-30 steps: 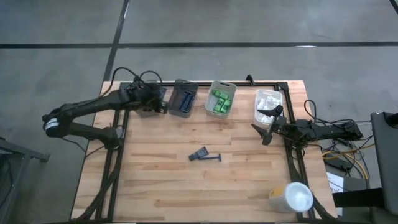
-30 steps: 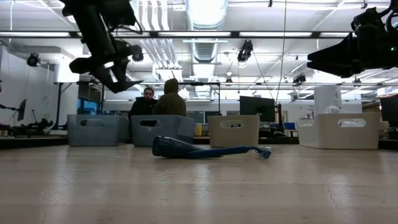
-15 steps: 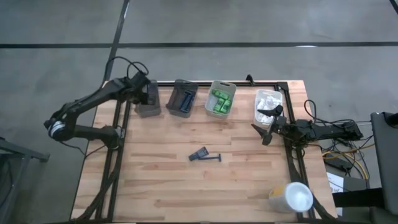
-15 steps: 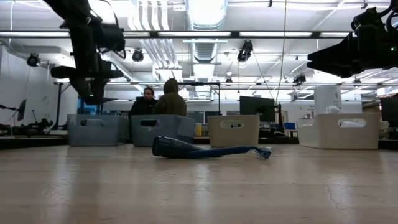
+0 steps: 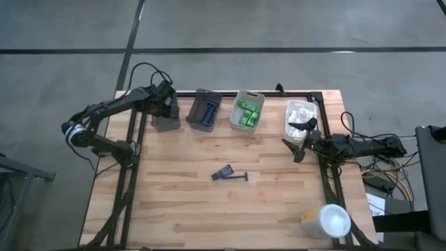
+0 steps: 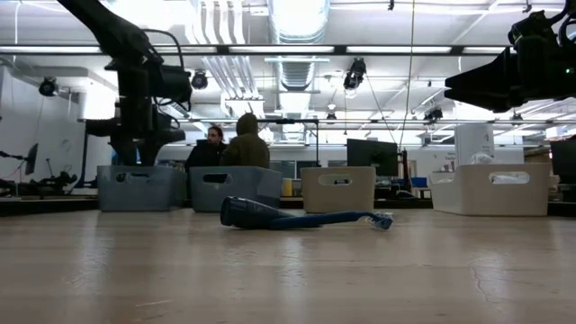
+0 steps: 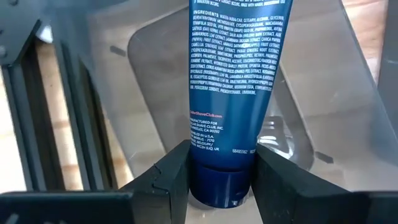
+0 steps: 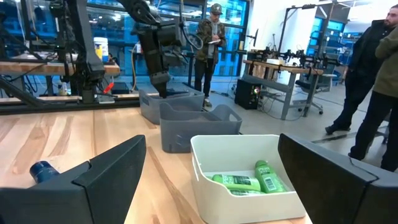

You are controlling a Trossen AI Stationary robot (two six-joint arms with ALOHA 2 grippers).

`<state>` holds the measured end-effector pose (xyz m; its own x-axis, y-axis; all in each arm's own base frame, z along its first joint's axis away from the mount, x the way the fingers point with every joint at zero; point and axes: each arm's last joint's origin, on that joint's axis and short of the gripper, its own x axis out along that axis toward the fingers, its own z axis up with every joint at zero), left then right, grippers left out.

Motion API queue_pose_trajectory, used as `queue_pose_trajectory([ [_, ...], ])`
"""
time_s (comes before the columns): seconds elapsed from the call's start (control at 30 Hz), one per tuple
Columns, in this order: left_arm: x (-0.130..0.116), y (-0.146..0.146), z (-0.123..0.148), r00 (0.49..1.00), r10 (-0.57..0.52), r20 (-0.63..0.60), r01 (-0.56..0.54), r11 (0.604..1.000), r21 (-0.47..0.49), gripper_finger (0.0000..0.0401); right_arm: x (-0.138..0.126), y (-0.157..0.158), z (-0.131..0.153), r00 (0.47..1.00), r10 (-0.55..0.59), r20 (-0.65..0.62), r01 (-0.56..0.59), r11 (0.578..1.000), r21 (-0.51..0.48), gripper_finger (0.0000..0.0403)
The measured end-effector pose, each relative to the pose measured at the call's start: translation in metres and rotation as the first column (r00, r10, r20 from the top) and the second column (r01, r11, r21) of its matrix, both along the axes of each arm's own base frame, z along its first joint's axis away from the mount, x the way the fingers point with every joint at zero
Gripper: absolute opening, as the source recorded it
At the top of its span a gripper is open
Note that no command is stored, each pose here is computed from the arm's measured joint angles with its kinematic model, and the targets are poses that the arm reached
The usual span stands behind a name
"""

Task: Pick & Place Travel size toiletries
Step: Put the blue shave cream into the left black bin

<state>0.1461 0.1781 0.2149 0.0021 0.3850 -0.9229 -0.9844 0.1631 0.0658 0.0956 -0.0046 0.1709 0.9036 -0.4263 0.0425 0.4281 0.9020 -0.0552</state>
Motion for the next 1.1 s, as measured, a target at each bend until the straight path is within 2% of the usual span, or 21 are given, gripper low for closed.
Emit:
queue_pose_trajectory([
  [0.33, 0.003, 0.012, -0.015, 1.0, 0.002, -0.03, -0.003, 1.0, -0.025, 0.0155, 0.0, 0.0, 0.0, 1.0, 0.0, 0.001, 0.0, 1.0, 0.002, 0.0363],
  [0.8, -0.001, 0.013, -0.012, 0.999, 0.042, -0.016, -0.043, 0.999, -0.018, 0.021, 0.0, 0.0, 0.0, 1.0, 0.0, 0.001, 0.0, 1.0, 0.002, 0.0364],
  [0.93, 0.001, 0.015, -0.004, 1.0, 0.023, 0.006, -0.023, 1.0, -0.006, 0.0217, 0.0, 0.0, 0.0, 1.0, 0.0, 0.001, 0.0, 1.0, 0.002, 0.0364],
  [1.1, 0.002, 0.018, 0.017, 0.999, 0.03, 0.035, -0.033, 0.996, 0.082, 0.0211, 0.0, 0.0, 0.0, 1.0, 0.0, 0.0, 0.0, 1.0, 0.001, 0.0363],
])
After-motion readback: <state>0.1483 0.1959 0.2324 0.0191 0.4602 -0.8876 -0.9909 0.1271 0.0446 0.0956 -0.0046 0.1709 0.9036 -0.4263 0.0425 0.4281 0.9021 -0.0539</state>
